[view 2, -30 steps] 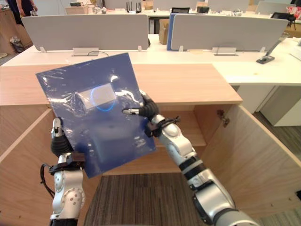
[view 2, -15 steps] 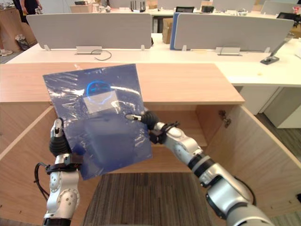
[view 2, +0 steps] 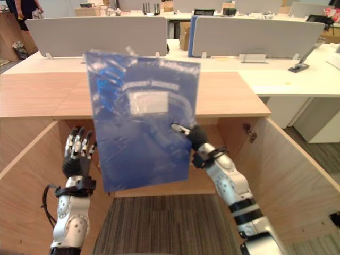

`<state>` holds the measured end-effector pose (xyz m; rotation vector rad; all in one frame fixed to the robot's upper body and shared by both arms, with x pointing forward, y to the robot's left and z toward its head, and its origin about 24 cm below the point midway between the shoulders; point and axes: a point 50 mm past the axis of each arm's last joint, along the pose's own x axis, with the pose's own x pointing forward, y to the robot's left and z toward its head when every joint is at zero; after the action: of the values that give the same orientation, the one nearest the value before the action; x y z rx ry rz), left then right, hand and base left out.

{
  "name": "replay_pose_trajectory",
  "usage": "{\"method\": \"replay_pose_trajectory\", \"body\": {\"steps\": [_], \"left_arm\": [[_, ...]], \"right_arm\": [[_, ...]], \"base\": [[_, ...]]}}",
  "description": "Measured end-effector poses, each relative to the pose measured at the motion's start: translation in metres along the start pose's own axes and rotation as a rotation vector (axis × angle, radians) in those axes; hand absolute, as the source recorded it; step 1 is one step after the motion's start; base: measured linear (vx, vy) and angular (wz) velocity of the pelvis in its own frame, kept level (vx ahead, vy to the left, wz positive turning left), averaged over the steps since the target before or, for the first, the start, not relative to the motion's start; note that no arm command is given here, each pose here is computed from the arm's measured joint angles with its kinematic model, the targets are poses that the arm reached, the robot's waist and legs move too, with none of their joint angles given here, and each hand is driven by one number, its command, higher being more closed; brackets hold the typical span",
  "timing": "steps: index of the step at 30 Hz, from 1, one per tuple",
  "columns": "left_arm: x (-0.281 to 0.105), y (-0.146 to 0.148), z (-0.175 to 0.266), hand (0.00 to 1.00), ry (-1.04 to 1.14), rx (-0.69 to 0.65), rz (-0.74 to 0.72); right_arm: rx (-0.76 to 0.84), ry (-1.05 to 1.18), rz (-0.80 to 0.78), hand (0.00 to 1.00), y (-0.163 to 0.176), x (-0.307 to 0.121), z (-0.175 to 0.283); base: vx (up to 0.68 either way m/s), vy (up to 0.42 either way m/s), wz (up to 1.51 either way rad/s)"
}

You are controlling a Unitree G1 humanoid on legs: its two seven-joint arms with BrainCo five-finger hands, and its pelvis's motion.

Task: Walk over to the cabinet, pick up the folder, carry it to the office cabinet, place the folder inside the office cabinet, then close the office cabinet door

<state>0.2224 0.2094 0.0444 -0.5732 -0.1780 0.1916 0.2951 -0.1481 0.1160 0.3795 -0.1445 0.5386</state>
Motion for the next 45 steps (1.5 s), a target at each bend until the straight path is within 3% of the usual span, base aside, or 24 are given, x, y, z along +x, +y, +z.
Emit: {"method": "replay_pose_trajectory", "body": {"steps": [4,11,20,22,26,31,35,42,45], "left_arm": [[-0.044,0.036,-0.046,0.0,0.269,-0.003,0.154],[-0.088,0.056,-0.094,0.0,0.568,-0.006,0.224],[-0.149,0.107,-0.12,0.0,0.893,0.166,0.41],[-0.171,0.125,-0.121,0.0,0.994,0.253,0.466],[-0.198,0.142,-0.119,0.0,1.1,0.333,0.54],[-0.207,0.142,-0.121,0.0,1.132,0.367,0.549],[-0.213,0.139,-0.126,0.0,1.144,0.347,0.601],[-0.23,0.133,-0.133,0.0,1.19,0.358,0.635],[-0.216,0.14,-0.127,0.0,1.179,0.432,0.591]], "right_arm": [[-0.039,-0.042,-0.239,1.0,-0.034,-0.043,0.001],[-0.194,0.007,-0.402,1.0,-0.054,-0.065,0.004],[-0.29,0.098,-0.396,1.0,-0.059,-0.068,-0.002],[-0.443,0.264,-0.3,1.0,-0.06,-0.068,-0.014],[-0.524,0.511,-0.193,1.0,-0.059,-0.077,-0.055],[-0.428,0.79,-0.169,1.0,-0.053,-0.102,-0.124],[-0.288,0.807,-0.269,1.0,-0.032,-0.101,-0.16],[-0.25,0.768,-0.402,1.0,-0.032,-0.099,-0.163],[-0.229,0.763,-0.41,1.0,-0.031,-0.098,-0.165]], "base": [[0.0,0.0,0.0],[0.0,0.0,0.0],[0.0,0.0,0.0],[0.0,0.0,-0.04],[-0.03,0.016,-0.13],[-0.08,0.009,-0.08],[0.0,-0.02,0.01],[0.16,0.151,-0.2],[0.23,0.183,-0.12]]}}
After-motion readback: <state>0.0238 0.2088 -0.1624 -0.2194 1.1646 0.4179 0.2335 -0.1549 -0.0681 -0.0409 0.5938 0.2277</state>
